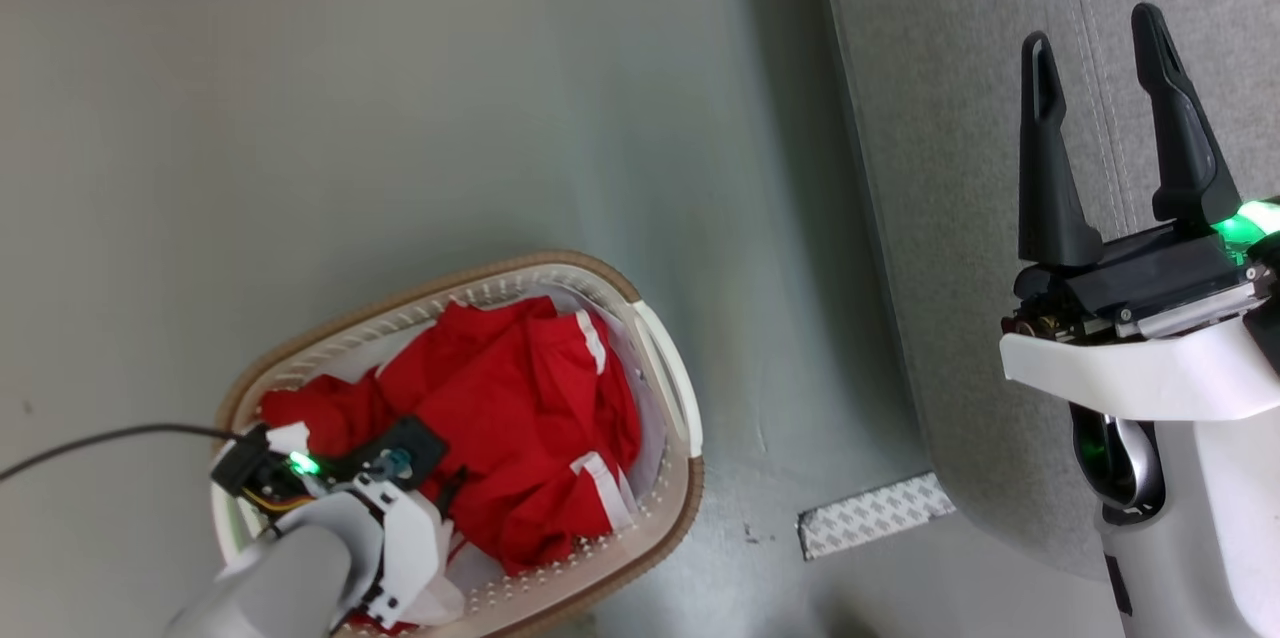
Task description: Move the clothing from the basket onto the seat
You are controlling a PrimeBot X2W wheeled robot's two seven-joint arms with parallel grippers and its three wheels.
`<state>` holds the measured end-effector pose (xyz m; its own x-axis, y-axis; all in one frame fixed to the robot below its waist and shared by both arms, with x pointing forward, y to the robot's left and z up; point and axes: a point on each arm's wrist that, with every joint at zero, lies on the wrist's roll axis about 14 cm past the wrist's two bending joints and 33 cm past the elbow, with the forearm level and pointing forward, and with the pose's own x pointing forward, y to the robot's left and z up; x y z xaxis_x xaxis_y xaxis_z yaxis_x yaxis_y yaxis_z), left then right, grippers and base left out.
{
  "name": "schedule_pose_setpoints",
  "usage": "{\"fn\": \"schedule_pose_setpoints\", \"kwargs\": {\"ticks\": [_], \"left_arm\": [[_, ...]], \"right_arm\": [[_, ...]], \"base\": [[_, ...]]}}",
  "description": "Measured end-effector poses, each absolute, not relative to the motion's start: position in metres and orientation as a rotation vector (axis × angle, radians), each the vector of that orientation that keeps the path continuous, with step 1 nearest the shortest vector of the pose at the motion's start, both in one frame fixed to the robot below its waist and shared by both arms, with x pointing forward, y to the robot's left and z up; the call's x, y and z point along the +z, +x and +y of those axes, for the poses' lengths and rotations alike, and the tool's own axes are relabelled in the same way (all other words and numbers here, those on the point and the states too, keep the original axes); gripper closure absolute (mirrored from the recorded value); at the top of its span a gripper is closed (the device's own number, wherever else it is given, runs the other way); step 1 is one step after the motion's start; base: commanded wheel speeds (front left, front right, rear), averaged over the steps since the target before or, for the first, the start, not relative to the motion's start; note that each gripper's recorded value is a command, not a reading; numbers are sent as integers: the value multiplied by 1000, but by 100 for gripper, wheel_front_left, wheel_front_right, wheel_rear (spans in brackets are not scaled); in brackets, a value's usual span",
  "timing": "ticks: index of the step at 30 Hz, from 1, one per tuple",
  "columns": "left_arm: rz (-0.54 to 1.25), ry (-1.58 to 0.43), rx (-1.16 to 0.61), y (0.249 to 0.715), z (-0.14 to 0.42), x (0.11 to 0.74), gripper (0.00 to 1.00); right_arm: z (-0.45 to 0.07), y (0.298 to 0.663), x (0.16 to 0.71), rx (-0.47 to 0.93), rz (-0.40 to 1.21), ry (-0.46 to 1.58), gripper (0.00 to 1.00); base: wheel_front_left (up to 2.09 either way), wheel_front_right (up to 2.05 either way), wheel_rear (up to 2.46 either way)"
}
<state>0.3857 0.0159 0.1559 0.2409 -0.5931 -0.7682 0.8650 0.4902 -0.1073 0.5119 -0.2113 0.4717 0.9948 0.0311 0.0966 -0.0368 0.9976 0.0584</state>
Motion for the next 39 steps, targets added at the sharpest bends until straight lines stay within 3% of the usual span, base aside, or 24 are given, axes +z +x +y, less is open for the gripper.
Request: {"fn": "schedule_pose_setpoints", "kwargs": {"ticks": [13,27,28,29,30,39], "left_arm": [[1033,635,-1172,369,31,92,0],[1107,728,-1195,367,43,59,0],[1107,728,-1197,366,43,58,25],[1105,729,-1199,366,42,59,73],[1102,728,-1201,366,42,60,100],[1051,678,-1188,369,31,85,100]], "right_arm": [[-224,519,437,7,-27,59,0],[-232,519,415,-7,24,45,0],[-232,520,415,-6,25,45,0],[-231,520,415,-6,24,46,0],[-231,520,415,-6,24,46,0],[-230,519,437,-4,-20,52,0]], "base": [[0,0,0],[0,0,0],[0,0,0],[0,0,0],[0,0,0],[0,0,0]]}}
